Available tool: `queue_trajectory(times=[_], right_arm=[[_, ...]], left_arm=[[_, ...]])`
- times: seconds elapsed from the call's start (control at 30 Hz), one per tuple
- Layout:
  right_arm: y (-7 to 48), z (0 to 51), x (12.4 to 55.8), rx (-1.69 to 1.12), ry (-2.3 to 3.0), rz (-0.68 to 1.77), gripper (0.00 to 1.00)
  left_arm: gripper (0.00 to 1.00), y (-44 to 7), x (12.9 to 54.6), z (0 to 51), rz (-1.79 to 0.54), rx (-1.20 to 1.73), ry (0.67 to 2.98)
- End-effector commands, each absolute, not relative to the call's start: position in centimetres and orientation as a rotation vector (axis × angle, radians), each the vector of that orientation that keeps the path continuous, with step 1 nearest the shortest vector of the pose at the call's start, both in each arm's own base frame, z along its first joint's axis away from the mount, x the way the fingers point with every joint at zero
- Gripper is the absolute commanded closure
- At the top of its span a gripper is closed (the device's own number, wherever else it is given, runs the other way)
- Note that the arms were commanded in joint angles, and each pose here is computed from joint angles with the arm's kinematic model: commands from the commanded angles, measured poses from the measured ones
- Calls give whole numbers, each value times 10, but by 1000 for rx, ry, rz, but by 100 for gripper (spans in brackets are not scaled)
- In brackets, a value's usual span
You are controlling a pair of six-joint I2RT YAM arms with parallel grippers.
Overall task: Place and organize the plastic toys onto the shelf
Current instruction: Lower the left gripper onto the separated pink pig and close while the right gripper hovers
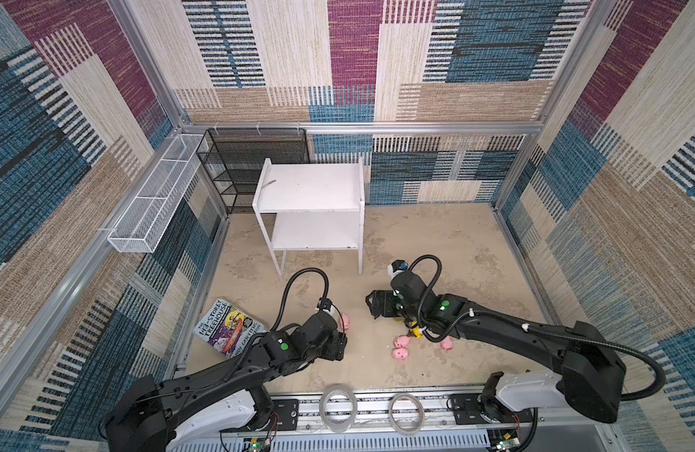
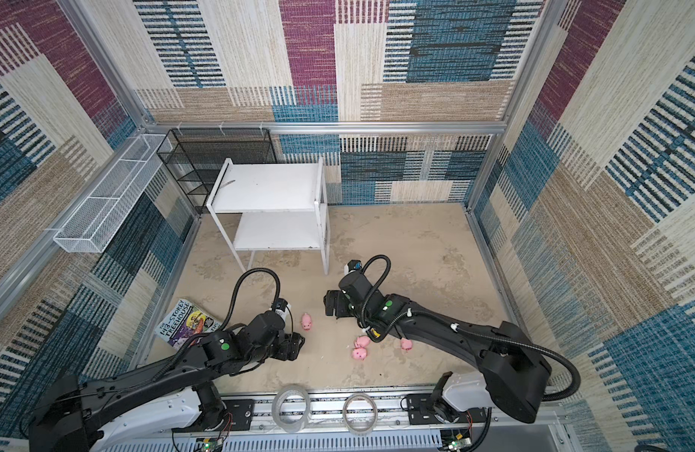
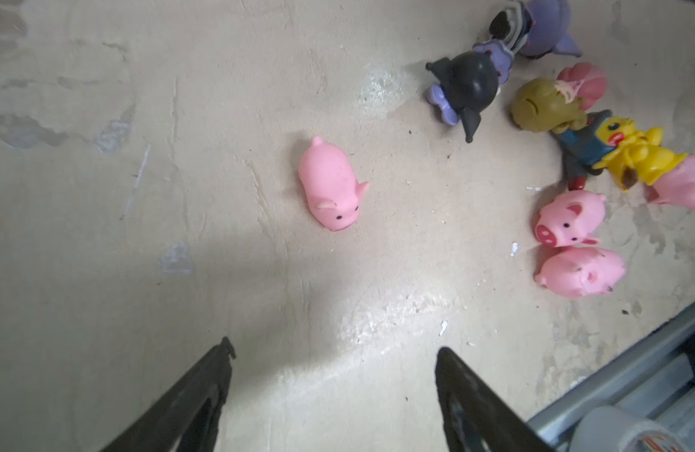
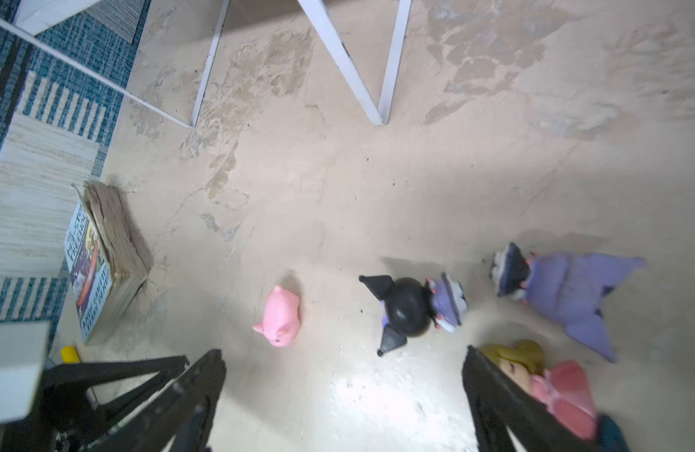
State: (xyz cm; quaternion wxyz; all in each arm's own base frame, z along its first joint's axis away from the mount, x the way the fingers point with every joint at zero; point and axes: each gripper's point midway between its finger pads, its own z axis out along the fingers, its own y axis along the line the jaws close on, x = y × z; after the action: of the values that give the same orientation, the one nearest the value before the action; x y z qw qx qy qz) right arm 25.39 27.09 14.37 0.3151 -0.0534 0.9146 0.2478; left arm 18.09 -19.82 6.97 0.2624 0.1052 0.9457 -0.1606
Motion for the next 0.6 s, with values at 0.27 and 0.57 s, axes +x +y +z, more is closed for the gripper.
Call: queue_trajectory(times=[0.27, 0.57], right_arm=[[262, 177, 215, -480, 2305, 751, 1], [241, 183, 202, -483, 2298, 719, 0]], left_arm=[[25, -217, 206, 57, -307, 186, 2549], [30, -220, 220, 37, -191, 123, 2567]])
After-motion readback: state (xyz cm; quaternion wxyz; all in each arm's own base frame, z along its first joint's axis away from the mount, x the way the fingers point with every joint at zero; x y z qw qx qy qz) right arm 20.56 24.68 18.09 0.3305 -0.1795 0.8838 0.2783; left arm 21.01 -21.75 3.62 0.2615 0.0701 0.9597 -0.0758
